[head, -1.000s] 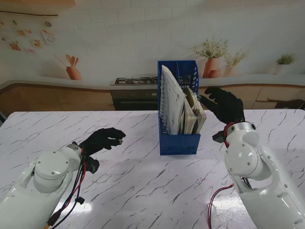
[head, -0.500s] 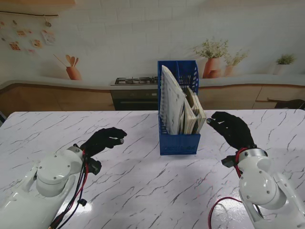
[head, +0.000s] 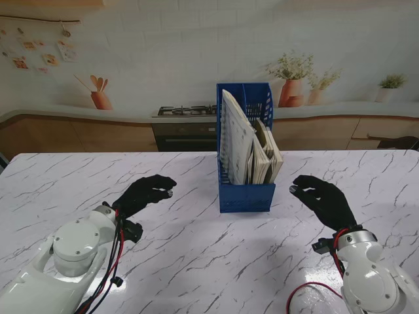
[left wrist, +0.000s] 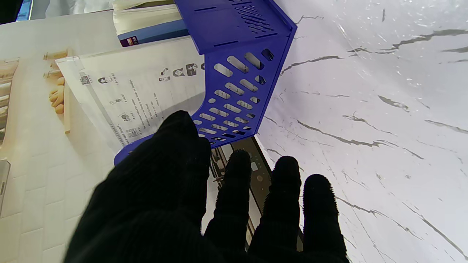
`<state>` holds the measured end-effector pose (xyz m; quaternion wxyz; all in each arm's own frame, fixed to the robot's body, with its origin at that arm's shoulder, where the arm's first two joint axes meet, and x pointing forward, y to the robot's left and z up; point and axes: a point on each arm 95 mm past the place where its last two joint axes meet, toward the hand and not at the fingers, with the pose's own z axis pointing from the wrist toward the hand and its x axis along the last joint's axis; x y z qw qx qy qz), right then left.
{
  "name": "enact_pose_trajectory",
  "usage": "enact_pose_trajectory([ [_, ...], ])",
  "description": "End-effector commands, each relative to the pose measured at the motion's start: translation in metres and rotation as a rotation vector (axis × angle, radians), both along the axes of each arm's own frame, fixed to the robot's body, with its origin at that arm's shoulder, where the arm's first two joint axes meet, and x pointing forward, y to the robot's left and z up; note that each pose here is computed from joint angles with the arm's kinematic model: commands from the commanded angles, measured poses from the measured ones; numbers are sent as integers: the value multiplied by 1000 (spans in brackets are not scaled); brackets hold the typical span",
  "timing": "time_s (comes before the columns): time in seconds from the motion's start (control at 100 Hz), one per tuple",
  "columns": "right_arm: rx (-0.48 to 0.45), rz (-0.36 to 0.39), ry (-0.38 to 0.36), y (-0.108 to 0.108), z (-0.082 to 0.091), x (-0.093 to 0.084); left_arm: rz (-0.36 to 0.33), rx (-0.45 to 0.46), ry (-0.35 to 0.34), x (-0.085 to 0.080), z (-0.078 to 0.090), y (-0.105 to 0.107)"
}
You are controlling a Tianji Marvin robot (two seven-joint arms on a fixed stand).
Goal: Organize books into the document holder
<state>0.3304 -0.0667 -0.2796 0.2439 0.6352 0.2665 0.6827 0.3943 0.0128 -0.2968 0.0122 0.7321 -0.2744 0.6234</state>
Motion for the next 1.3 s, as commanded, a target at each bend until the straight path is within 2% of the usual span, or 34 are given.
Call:
enact_pose_trajectory([
  [0.0, 29, -3, 52, 1, -19, -3, -22, -25, -10, -4, -4, -8],
  [0.29, 82, 92, 74, 9, -36, -4, 14, -33, 2, -17, -10, -11],
  [0.62, 130, 136, 103, 20, -50, 3, 36, -65, -2, -24, -16, -11],
  [0.95, 142, 136, 108, 19, -53, 9, 39, -64, 1, -25, -19, -10],
  [1.29, 176, 193, 98, 28, -53, 17, 56, -73, 19, -31, -25, -11],
])
